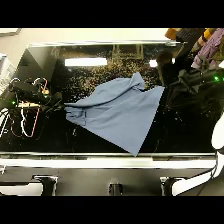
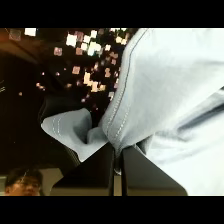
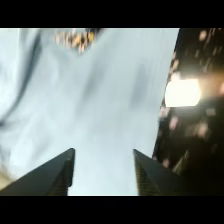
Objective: Fold the clothes and pants, and hang the long-sleeved shirts on hangers.
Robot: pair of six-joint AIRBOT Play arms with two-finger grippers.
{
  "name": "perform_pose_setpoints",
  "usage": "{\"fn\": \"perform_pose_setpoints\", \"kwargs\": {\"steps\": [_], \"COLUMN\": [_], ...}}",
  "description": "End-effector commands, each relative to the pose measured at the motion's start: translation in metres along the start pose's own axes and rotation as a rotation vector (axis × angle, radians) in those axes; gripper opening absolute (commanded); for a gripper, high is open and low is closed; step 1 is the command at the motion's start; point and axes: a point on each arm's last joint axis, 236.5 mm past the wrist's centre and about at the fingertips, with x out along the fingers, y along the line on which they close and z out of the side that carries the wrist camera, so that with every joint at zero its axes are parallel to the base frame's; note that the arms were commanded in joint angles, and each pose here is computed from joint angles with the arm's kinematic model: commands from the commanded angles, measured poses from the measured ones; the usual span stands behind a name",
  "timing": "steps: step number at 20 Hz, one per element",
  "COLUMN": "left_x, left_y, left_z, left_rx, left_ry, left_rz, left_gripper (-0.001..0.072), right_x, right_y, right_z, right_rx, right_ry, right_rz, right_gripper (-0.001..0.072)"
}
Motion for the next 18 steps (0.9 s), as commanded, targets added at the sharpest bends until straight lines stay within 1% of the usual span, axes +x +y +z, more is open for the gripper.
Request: {"fn": "perform_pose_setpoints", "kwargs": {"steps": [1, 6, 8, 11, 14, 18], "left_x": [0.0, 0.0, 0.0, 0.0, 0.0, 0.0], "left_y": [0.0, 0.0, 0.0, 0.0, 0.0, 0.0], "left_z": [-0.006, -0.009, -0.01, -0.01, -0.01, -0.01], "left_rx": [0.001, 0.001, 0.001, 0.0, 0.001, 0.001], "left_ry": [0.024, 0.038, 0.042, 0.042, 0.041, 0.041], "left_rz": [0.001, 0.002, 0.002, 0.002, 0.002, 0.002], "left_gripper": [0.002, 0.0019, 0.0019, 0.0019, 0.0019, 0.0019], "right_x": [0.016, 0.089, 0.104, 0.114, 0.119, 0.123], "right_y": [0.01, 0.002, 0.004, -0.003, -0.013, -0.014], "right_z": [-0.072, -0.221, -0.269, -0.324, -0.353, -0.35], "right_rx": [0.023, 0.098, 0.105, 0.118, 0.145, 0.161], "right_ry": [0.129, 0.303, 0.342, 0.402, 0.441, 0.416], "right_rz": [0.067, 0.04, 0.038, 0.006, -0.017, -0.013], "right_gripper": [0.047, 0.0471, 0.0471, 0.0471, 0.0471, 0.047]}}
